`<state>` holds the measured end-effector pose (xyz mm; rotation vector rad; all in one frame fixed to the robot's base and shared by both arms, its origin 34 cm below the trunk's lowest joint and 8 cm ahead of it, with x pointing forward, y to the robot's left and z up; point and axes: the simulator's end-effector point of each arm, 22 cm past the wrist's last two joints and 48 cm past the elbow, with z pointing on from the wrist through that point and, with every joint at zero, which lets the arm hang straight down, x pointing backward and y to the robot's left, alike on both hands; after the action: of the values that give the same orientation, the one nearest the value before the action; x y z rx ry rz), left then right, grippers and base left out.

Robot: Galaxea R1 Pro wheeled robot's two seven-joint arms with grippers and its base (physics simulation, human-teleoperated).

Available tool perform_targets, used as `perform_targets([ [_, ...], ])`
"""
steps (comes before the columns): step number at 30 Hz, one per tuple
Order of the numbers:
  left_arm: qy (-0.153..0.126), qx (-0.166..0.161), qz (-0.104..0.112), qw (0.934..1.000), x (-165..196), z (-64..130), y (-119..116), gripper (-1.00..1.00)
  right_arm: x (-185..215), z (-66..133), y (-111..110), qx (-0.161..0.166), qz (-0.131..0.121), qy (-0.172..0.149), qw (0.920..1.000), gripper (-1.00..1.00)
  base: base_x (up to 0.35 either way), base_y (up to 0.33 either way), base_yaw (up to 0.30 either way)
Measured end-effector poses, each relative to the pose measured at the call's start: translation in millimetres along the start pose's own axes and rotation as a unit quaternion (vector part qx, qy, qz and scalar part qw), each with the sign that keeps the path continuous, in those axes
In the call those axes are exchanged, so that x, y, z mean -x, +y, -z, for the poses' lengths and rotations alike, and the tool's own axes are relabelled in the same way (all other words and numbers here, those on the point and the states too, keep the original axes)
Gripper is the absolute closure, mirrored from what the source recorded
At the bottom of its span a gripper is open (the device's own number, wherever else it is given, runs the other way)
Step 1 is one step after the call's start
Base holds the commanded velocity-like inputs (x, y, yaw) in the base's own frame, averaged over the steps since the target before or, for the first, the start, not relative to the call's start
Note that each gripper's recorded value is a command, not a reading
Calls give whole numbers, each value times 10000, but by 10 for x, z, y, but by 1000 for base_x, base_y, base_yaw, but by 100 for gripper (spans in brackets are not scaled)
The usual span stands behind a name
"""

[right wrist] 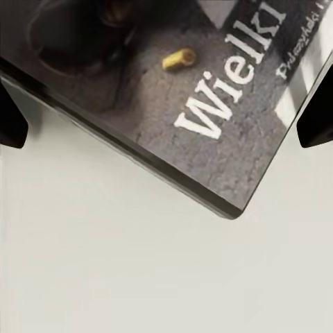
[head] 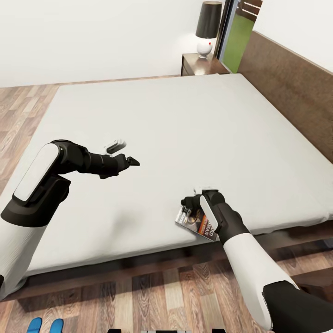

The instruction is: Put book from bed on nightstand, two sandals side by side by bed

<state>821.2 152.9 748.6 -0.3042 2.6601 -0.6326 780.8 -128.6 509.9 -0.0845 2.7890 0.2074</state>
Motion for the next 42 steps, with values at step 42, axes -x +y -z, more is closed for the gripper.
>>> perform_targets([
  [42,11,11,-23,10000,-9,-3,10,-100,1096,708,51,57,-36,-1597,9871,-100,-31,-18,0],
])
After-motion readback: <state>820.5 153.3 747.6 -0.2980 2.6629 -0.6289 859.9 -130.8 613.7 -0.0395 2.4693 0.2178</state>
